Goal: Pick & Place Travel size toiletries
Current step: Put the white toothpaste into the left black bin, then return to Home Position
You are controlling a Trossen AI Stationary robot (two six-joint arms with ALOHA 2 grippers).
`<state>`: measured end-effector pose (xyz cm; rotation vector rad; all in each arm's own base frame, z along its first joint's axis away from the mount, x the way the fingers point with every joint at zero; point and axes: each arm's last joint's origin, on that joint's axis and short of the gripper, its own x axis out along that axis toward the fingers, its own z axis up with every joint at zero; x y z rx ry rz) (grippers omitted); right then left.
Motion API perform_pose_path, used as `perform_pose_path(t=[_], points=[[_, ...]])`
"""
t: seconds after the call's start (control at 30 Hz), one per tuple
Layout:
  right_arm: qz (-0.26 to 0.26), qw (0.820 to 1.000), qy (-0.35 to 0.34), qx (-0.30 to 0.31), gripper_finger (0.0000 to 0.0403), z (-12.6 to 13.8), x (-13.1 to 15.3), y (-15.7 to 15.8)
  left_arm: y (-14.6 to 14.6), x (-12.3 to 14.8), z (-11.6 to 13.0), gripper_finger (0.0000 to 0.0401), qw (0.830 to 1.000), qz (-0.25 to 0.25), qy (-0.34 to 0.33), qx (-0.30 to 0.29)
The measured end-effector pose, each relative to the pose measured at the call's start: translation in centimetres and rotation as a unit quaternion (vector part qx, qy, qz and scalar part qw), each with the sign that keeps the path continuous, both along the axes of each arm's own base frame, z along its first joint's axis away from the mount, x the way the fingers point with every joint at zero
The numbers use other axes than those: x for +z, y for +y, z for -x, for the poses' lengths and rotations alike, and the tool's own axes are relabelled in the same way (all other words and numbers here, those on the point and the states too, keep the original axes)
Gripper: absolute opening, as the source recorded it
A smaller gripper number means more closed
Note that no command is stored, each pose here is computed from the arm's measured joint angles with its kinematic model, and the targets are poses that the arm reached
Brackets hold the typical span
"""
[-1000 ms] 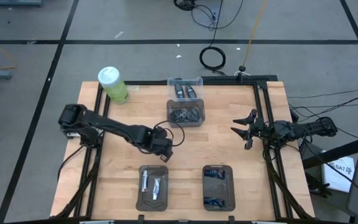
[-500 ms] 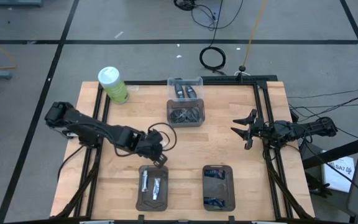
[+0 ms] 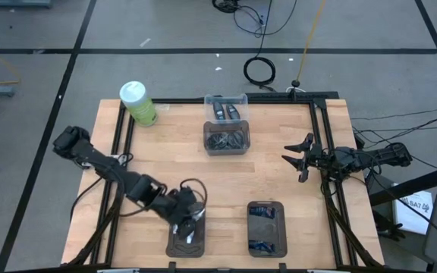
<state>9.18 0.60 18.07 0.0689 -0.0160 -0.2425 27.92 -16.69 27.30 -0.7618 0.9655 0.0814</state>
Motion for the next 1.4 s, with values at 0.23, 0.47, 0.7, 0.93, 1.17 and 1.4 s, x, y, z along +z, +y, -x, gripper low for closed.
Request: perform_pose_path(t=[0.23,0.47,0.7,0.93,1.17,1.4], points=[[0.000,1.000,0.000,0.000,0.0164,0.0,0.0,0.0,-2.3,-0.4,1.9,0.0049,1.000,-0.028,0.010,0.004],[0.000,1.000,0.000,0.000,0.0164,0.0,0.0,0.0,-3.5,-3.0,1.5,0.0049,0.997,-0.039,0.063,-0.008],[0.000,1.000,0.000,0.000,0.0164,0.0,0.0,0.0,-3.3,-5.1,0.3,0.0049,0.993,-0.026,0.115,-0.014],[0.000,1.000,0.000,0.000,0.0164,0.0,0.0,0.0,-2.3,-5.3,-0.5,0.0055,0.992,-0.015,0.122,0.022],[0.000,1.000,0.000,0.000,0.0164,0.0,0.0,0.0,-1.9,-5.3,-0.8,0.0131,0.991,-0.005,0.126,0.047],[0.000,1.000,0.000,0.000,0.0164,0.0,0.0,0.0,-1.7,-5.3,-0.9,0.0220,0.991,0.003,0.133,0.002]])
